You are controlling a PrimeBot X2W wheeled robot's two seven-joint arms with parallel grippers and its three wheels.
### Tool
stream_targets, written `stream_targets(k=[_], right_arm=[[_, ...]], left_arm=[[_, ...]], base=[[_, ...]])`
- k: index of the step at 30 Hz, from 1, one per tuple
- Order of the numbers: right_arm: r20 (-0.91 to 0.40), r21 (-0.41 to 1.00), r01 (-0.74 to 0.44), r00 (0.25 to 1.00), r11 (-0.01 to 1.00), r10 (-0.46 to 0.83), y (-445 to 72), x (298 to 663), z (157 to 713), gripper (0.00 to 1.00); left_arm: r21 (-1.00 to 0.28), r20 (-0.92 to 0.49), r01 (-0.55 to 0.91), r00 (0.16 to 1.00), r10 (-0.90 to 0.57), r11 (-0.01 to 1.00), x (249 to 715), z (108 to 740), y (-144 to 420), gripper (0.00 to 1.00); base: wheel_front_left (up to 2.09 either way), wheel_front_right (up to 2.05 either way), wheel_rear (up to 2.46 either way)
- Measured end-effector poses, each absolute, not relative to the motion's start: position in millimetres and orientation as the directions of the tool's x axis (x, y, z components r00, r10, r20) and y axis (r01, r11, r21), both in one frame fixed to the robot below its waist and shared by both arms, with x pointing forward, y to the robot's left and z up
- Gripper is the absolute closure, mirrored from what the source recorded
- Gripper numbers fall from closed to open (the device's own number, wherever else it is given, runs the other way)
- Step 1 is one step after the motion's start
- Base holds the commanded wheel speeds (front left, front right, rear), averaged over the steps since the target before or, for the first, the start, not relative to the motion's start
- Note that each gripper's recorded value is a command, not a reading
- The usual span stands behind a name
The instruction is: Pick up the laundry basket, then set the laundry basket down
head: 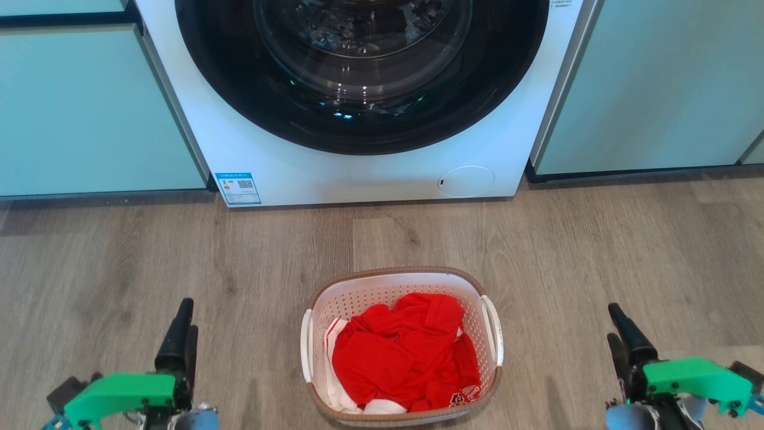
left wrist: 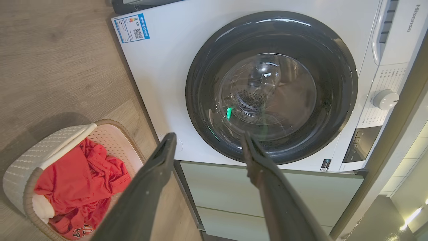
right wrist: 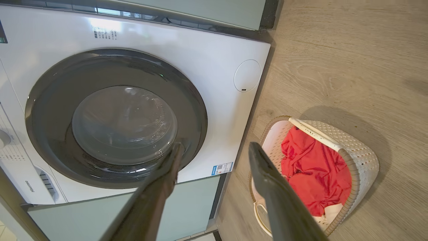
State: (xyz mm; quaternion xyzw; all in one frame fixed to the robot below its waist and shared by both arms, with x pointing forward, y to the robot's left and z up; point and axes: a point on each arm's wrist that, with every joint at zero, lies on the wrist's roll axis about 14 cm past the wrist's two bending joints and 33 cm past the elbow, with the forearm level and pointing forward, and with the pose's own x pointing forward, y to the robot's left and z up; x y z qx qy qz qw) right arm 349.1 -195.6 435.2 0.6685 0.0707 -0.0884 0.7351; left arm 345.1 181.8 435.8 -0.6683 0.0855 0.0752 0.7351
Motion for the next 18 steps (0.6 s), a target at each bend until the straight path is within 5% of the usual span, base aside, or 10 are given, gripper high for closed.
stream_targets(k=[18], right_arm=[[-0.156,0.914,0.152,0.988,0.375,-0.019,-187,357,456,0.0]], left_arm=[[-0.898,-0.179,-0.153,0.984,-0.024,0.412,354,457,169,0.0]], base=[[0.0,0.0,0.0]])
